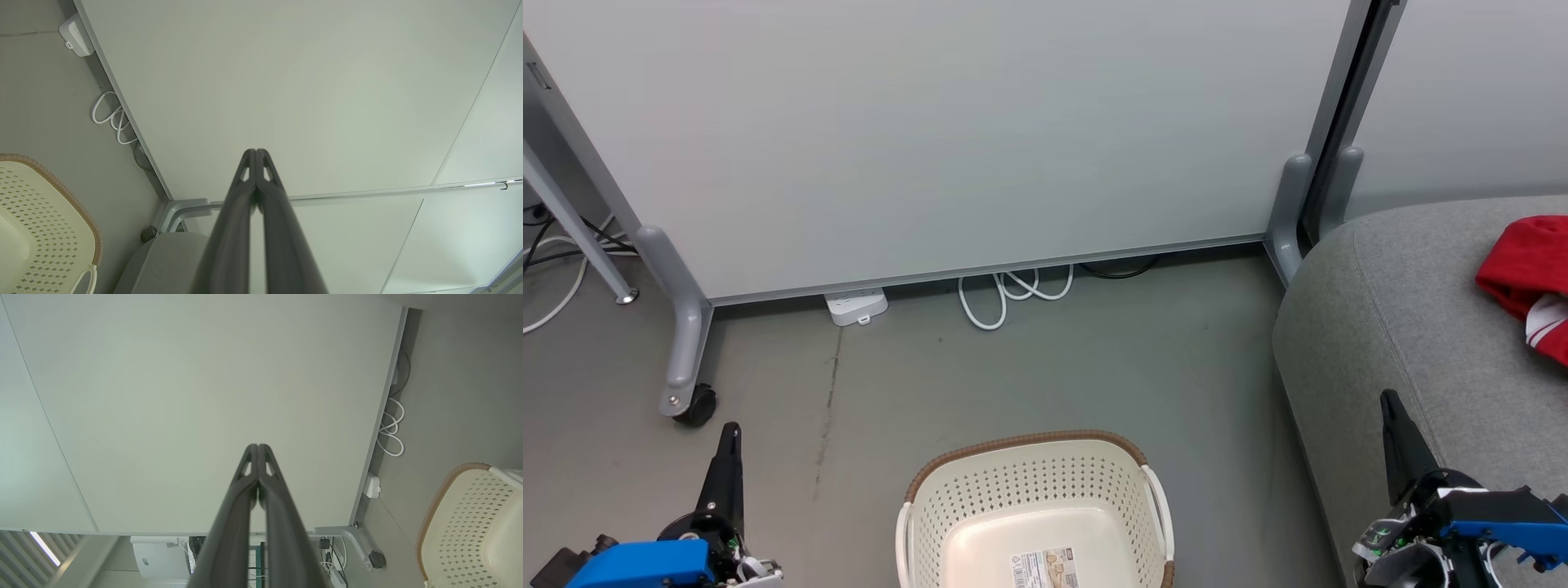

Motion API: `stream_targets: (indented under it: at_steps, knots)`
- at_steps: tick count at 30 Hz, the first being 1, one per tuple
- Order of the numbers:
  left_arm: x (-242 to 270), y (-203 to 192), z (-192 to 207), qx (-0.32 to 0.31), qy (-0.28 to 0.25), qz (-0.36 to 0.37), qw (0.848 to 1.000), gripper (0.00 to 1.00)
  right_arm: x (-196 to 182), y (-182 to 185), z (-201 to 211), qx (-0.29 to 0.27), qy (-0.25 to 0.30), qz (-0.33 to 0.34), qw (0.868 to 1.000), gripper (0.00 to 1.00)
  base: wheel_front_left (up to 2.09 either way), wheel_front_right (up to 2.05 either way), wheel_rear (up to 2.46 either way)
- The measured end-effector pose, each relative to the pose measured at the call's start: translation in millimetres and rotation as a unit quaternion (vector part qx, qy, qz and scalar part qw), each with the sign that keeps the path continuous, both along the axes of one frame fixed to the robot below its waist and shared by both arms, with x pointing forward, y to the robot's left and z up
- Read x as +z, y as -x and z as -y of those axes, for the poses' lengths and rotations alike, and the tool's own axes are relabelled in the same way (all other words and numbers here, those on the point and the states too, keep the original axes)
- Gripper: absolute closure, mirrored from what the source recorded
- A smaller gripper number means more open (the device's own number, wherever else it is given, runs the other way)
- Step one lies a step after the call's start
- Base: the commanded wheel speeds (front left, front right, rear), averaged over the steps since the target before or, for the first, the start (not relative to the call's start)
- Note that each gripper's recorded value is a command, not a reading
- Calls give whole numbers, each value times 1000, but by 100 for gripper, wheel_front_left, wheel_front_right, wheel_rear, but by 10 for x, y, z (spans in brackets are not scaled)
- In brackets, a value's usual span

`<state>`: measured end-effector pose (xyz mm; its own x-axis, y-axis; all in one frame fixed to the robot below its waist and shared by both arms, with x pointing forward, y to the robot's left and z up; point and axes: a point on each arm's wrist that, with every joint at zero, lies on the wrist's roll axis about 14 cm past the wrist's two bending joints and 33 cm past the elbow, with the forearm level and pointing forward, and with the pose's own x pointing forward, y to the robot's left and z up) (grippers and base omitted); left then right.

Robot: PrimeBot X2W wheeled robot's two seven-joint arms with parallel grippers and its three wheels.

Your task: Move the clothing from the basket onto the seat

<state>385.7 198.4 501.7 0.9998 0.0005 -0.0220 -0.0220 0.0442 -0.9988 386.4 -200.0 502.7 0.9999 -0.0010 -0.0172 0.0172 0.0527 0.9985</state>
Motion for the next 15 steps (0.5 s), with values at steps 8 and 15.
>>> stream_targets:
  at_steps: [8, 15]
  knots:
    - [16, -16, -8, 0, 25, 4, 1000, 100, 19, -11, 3, 1, -26, 4, 1000, 100, 0, 0, 0]
    - [17, -17, -9, 0, 25, 4, 1000, 100, 19, -12, 4, 1, -27, 4, 1000, 100, 0, 0, 0]
